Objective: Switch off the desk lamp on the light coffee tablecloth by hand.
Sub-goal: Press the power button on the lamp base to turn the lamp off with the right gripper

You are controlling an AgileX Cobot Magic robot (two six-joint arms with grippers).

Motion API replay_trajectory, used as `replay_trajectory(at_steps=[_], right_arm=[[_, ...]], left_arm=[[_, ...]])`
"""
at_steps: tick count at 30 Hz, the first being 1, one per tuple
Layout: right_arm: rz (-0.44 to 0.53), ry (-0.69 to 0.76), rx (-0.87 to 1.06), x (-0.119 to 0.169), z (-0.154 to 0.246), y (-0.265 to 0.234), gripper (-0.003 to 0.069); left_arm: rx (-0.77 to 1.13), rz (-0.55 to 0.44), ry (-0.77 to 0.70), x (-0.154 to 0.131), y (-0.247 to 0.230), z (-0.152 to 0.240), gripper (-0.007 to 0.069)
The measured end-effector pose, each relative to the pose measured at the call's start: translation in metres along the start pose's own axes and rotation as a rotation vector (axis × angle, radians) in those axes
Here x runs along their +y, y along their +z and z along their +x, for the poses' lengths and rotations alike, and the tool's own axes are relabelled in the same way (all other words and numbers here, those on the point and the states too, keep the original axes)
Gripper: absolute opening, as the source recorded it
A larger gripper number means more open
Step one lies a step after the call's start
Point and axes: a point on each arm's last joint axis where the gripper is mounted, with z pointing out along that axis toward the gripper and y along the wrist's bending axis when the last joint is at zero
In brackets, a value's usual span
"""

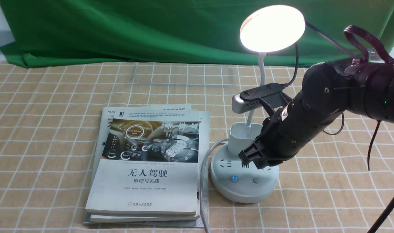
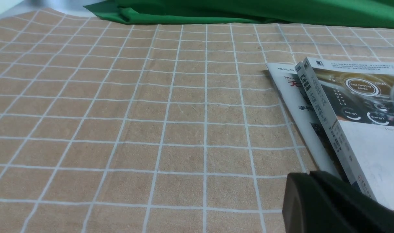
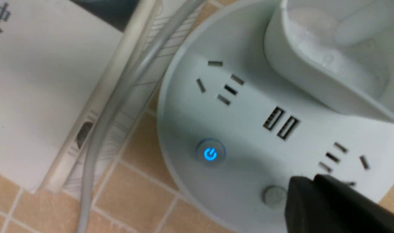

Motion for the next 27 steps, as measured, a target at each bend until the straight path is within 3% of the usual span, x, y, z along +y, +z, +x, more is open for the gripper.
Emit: replay_trajectory(at_steps=[10,27], right_arm=[[-0.020,0.020,0.092,-0.002,0.002,0.033,0.0039],[-0.021,0.005,0.052,0.003,0.001,0.017,0.0039]], left_arm=[[0.000,0.000,0.000,0.000,0.000,0.000,0.0004],[0.000,0.000,0.000,0.000,0.000,0.000,0.0004]])
